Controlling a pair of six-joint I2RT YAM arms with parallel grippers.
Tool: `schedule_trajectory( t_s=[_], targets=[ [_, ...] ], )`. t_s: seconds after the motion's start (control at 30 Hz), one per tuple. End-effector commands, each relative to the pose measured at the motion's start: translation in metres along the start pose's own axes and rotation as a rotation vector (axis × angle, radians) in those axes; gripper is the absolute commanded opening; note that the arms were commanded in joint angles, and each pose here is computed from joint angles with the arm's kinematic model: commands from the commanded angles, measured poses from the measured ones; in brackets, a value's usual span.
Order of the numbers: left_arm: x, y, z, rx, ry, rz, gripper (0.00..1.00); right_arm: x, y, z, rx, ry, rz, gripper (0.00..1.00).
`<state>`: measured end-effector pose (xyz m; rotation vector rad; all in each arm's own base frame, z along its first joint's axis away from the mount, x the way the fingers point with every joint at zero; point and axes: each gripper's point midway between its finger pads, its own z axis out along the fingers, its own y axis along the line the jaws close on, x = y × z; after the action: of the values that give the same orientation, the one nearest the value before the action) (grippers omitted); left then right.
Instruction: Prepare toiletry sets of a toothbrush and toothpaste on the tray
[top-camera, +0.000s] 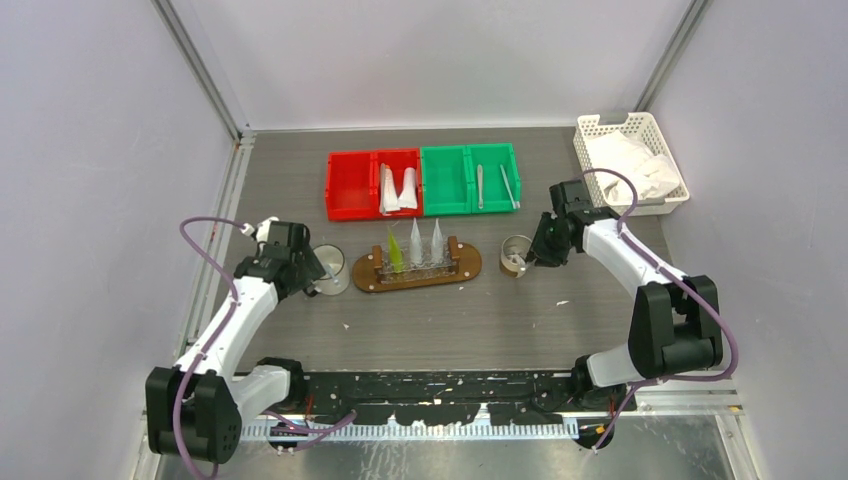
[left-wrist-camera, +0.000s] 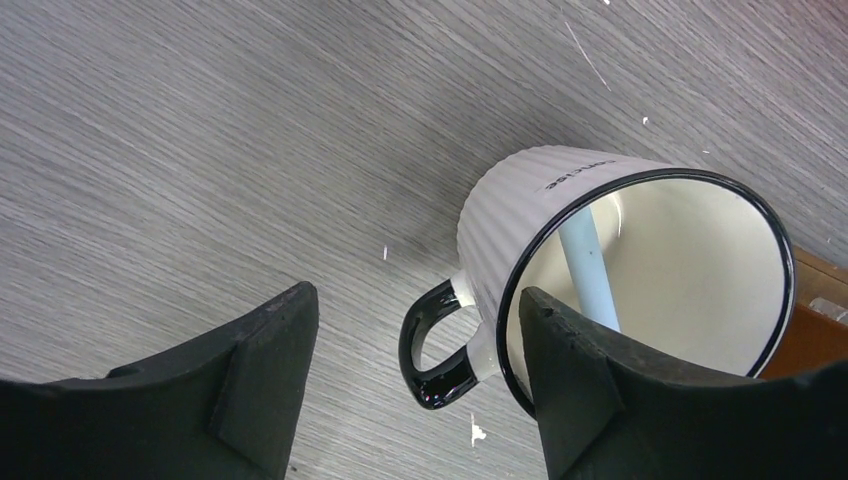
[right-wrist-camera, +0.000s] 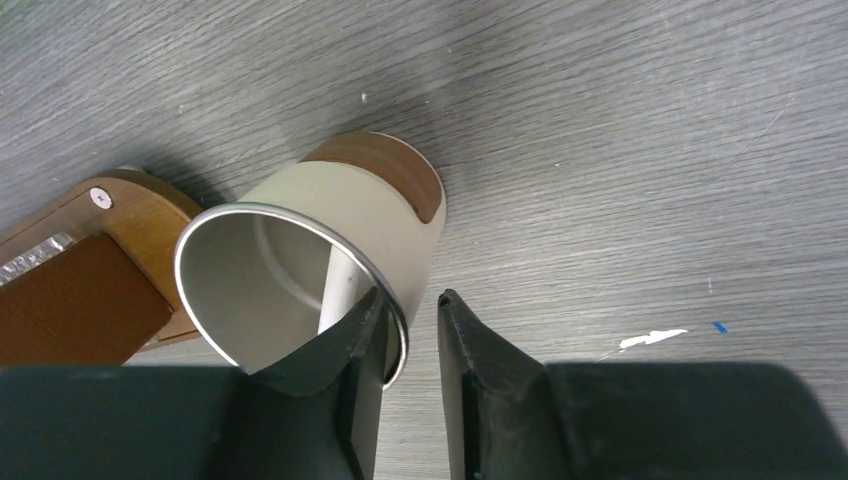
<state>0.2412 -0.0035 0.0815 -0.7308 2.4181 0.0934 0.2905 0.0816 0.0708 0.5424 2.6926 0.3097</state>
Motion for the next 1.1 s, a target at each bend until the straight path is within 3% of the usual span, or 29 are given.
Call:
schedule_trajectory(
  t_s=[0.0,0.2,0.23,0.3,0.37,0.7,1.07],
  targets=[
    [-0.004,0.0,0.004,0.001,-0.026,-0.017,0.69,-0.015,0.015,-0.005,-0.001,-0.06,-0.024,0.28],
    [-0.005,-0.003,0.011,0.002,-0.026,-0.014,0.43,-0.015,0.027,-0.007,0.0,-0.063,-0.058,0.04],
    [-0.005,-0.004,0.013,-0.001,-0.023,-0.011,0.38,-0.015,0.028,-0.007,-0.003,-0.065,-0.061,0.01],
    [-0.005,-0.007,0.016,0.003,-0.013,-0.001,0.18,-0.015,0.03,-0.009,-0.005,-0.064,-0.066,0.01],
    [-0.005,-0.011,0.018,0.011,-0.004,0.007,0.06,-0.015,0.032,-0.011,-0.011,-0.069,-0.069,0.01],
    [-0.011,-0.019,0.015,0.039,0.003,0.024,0.01,-0.018,0.03,-0.016,0.004,-0.09,-0.078,0.01],
    [-0.032,-0.035,-0.031,0.138,0.012,0.048,0.01,-0.027,0.052,-0.055,-0.042,-0.119,-0.142,0.01]
  ],
)
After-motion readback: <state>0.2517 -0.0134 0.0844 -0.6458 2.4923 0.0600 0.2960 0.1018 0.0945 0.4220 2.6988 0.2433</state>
